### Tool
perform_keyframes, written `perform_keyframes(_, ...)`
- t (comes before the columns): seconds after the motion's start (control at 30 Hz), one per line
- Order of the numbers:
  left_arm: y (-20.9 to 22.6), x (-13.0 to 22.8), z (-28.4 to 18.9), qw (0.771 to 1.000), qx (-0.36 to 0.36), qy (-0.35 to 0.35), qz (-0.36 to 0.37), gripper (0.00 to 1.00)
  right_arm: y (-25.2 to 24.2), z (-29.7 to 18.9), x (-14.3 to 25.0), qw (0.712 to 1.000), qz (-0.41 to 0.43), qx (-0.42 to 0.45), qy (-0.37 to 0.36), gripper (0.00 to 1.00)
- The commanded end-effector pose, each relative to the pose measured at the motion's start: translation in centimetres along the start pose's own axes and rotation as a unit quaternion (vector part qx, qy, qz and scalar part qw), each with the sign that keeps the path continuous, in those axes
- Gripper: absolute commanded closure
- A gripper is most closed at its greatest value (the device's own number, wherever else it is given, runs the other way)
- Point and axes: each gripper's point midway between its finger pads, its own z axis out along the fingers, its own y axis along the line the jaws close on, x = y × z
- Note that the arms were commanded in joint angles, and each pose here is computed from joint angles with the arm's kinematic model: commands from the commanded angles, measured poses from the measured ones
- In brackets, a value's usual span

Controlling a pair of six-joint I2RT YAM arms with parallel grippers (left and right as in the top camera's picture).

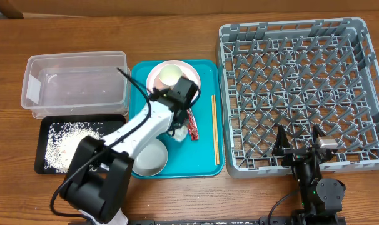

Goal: Sort waste into correct bins and load items into the dishwasher
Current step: 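Carry the tissue left and drop it into the clear bin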

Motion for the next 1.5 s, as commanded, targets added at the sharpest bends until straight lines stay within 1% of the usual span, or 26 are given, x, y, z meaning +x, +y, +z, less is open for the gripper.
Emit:
perform_keyframes(0.0, -1.2, -5.4, -6.6, 0.996, 0.044, -0.072, 0.023, 0.96, 0.0, 0.0, 0.1, 1.000, -0.002, -0.001, -0.002, 0.00)
perform_keyframes(0.03, -1.1, -6.9, -8.8, 0.994, 0.052, -0.090, 0.032, 0.96, 0.0, 0.0, 0.1, 1.000, -0.002, -0.001, -0.002, 0.00)
perform_keyframes(0.13, 0.4, -9.2, -11.6, 0.991, 0.043, -0.122, 0.018, 0.96, 0.0, 0.0, 0.1, 1.000, -0.002, -0.001, -0.002, 0.00)
perform_keyframes(0.2, 2.1, -10.9, -12.9, 0.989, 0.025, -0.147, -0.003, 0.96, 0.0, 0.0, 0.1, 1.000, -0.002, -0.001, -0.002, 0.00)
perform_keyframes(0.23, 4.2, -12.6, -13.6, 0.985, -0.002, -0.173, -0.027, 0.96, 0.0, 0.0, 0.1, 1.000, -0.002, -0.001, -0.002, 0.00)
perform_keyframes(0.33, 7.5, -14.4, -13.4, 0.979, -0.042, -0.190, -0.062, 0.96, 0.0, 0.0, 0.1, 1.000, -0.002, -0.001, -0.002, 0.00)
perform_keyframes(0.47, 11.1, -15.7, -12.1, 0.976, -0.073, -0.179, -0.101, 0.96, 0.0, 0.0, 0.1, 1.000, -0.002, -0.001, -0.002, 0.00)
perform_keyframes(0.7, 15.9, -17.2, -8.5, 0.970, -0.118, -0.149, -0.154, 0.96, 0.0, 0.0, 0.1, 1.000, -0.002, -0.001, -0.002, 0.00)
perform_keyframes(0.87, 17.6, -17.5, -5.3, 0.968, -0.140, -0.121, -0.169, 0.93, 0.0, 0.0, 0.1, 1.000, -0.002, -0.001, -0.002, 0.00)
perform_keyframes(1.03, 19.0, -17.5, -2.7, 0.966, -0.158, -0.100, -0.179, 0.93, 0.0, 0.0, 0.1, 1.000, -0.002, -0.001, -0.002, 0.00)
perform_keyframes(1.17, 19.8, -17.8, -1.6, 0.964, -0.161, -0.096, -0.190, 0.93, 0.0, 0.0, 0.1, 1.000, -0.002, -0.001, -0.002, 0.00)
perform_keyframes(1.4, 20.9, -18.4, -1.1, 0.960, -0.162, -0.101, -0.206, 0.90, 0.0, 0.0, 0.1, 1.000, -0.002, -0.001, -0.002, 0.00)
perform_keyframes(1.47, 21.2, -18.5, -1.1, 0.959, -0.161, -0.101, -0.211, 0.87, 0.0, 0.0, 0.1, 1.000, -0.002, -0.001, -0.002, 0.00)
